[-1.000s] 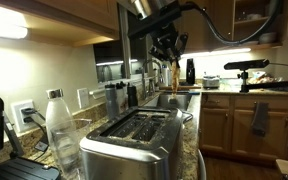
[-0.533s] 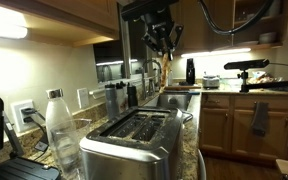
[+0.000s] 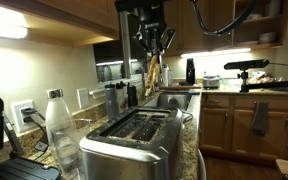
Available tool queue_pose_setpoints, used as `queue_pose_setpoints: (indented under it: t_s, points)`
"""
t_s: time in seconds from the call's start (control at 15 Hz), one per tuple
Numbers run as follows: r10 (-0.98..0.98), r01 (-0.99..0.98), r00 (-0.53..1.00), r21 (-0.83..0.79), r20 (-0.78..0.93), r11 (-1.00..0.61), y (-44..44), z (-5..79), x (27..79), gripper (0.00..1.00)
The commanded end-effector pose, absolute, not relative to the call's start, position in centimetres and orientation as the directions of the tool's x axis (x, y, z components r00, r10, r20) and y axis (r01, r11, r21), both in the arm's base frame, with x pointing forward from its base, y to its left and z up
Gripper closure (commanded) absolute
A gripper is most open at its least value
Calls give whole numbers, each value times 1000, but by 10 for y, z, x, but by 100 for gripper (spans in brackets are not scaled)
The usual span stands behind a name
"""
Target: Put the bread in the bowl in different slots of the toaster
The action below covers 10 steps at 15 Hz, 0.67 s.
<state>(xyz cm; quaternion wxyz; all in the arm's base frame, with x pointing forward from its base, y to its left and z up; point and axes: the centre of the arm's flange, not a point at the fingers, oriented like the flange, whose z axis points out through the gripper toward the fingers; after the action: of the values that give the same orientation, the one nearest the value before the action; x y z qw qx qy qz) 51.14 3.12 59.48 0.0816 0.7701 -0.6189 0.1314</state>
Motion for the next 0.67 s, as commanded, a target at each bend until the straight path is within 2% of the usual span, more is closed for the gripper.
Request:
queue_pose_setpoints:
  t_s: [0.0, 0.6]
  points:
    - [-945, -961, 248, -68, 215, -268, 23, 588, 508, 90]
    - [-929, -930, 361, -40, 82, -365, 23, 582, 514, 90]
